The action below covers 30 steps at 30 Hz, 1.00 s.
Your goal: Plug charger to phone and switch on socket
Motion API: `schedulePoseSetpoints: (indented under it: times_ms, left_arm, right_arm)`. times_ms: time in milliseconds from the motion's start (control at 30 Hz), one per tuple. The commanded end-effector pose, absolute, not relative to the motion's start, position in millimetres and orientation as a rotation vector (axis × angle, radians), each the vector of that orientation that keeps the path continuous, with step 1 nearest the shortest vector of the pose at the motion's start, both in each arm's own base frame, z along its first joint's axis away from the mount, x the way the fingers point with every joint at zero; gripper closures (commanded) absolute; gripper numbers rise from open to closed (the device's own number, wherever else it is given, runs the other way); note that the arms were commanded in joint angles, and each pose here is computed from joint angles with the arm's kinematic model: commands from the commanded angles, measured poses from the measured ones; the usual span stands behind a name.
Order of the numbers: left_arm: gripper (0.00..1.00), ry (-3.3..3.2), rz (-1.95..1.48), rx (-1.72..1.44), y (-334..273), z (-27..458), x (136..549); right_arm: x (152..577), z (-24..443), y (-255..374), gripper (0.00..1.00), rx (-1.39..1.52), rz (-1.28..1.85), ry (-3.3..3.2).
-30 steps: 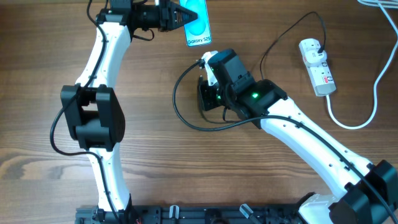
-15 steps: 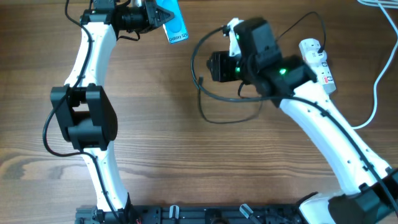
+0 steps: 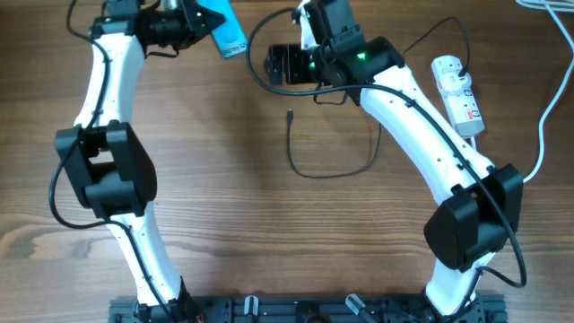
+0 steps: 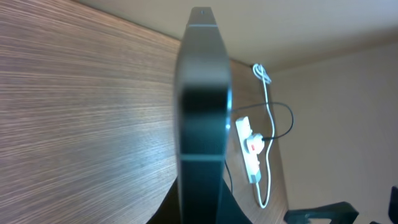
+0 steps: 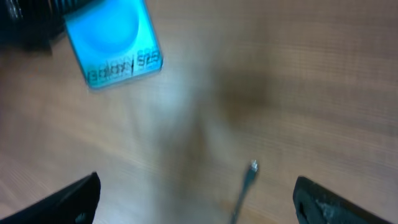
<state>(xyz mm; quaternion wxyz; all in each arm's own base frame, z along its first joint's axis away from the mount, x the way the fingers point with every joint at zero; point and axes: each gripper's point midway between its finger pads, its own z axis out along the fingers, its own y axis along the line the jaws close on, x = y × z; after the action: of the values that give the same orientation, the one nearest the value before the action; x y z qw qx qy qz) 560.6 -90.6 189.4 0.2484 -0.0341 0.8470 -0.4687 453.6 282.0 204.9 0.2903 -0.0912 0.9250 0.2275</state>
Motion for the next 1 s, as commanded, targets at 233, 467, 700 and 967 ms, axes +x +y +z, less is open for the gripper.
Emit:
schedulePoseSetpoints:
  times_ms: [233,467,700,967]
  left_arm:
    - [0.96,2.268,-1.323,-0.103,-77.6,213.7,555.0]
    - [0.96,2.269,-1.324,-0.104,-77.6,213.5,554.8]
    - [0.96,2.276,-1.326,-0.111,-77.7,212.5,553.7]
    - [0.96,2.276,-1.326,-0.111,-77.7,212.5,553.7]
  right_arm:
    - [433.1,78.7,279.1,0.17,-0.173,0.432,2.790]
    - [362.6,11.7,273.4,0.18,-0.431,0.328,3.012]
    - [307.3,-36.6,236.7,0.17,-0.427,0.213,3.199]
    - [259.3,-30.8,197.4,0.26,-0.386,-0.018,3.412]
